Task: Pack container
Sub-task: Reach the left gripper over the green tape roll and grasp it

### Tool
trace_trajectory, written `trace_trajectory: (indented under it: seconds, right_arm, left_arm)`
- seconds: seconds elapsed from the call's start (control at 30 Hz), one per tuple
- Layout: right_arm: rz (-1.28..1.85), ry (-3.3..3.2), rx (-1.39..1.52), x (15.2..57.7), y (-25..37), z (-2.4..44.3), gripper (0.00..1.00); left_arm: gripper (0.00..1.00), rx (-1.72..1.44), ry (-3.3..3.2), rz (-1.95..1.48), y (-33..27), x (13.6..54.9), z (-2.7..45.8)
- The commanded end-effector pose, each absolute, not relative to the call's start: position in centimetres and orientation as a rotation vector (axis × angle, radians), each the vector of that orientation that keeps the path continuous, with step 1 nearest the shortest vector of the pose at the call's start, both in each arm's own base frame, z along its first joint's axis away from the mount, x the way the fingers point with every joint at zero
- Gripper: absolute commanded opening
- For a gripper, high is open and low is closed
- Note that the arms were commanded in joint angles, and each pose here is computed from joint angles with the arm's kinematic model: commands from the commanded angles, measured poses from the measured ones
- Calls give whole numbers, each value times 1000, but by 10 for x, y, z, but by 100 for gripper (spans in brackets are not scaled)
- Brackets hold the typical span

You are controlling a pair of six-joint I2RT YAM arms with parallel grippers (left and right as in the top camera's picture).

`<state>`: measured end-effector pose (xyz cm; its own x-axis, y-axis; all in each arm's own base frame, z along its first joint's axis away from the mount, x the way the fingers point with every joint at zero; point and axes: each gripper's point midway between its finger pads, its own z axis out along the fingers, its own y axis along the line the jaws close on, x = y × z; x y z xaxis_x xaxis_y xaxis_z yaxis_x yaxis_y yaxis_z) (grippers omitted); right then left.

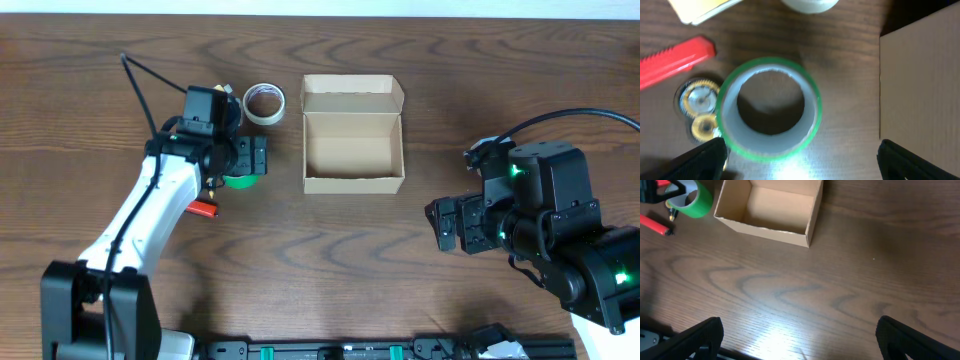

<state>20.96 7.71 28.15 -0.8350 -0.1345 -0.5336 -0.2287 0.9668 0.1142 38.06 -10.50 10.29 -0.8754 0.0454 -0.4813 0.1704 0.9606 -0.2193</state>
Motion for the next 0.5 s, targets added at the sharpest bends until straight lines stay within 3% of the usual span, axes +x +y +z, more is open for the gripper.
trace_trajectory:
  seconds: [0.0,0.23,0.27,0.47]
  right_arm:
    - [234,2570,-252,209,76,282,99]
    - [234,2570,-252,210,76,281,99]
    - [234,2571,-252,209,76,281,99]
    - [234,2570,-252,210,76,281,99]
  left_arm:
    - [99,226,2590,-371,-117,392,111]
    - [100,273,2648,-371,-129,393,81]
    - [95,276,2654,-371,-130,393,77]
    - [91,279,2667,-317,-131,400,58]
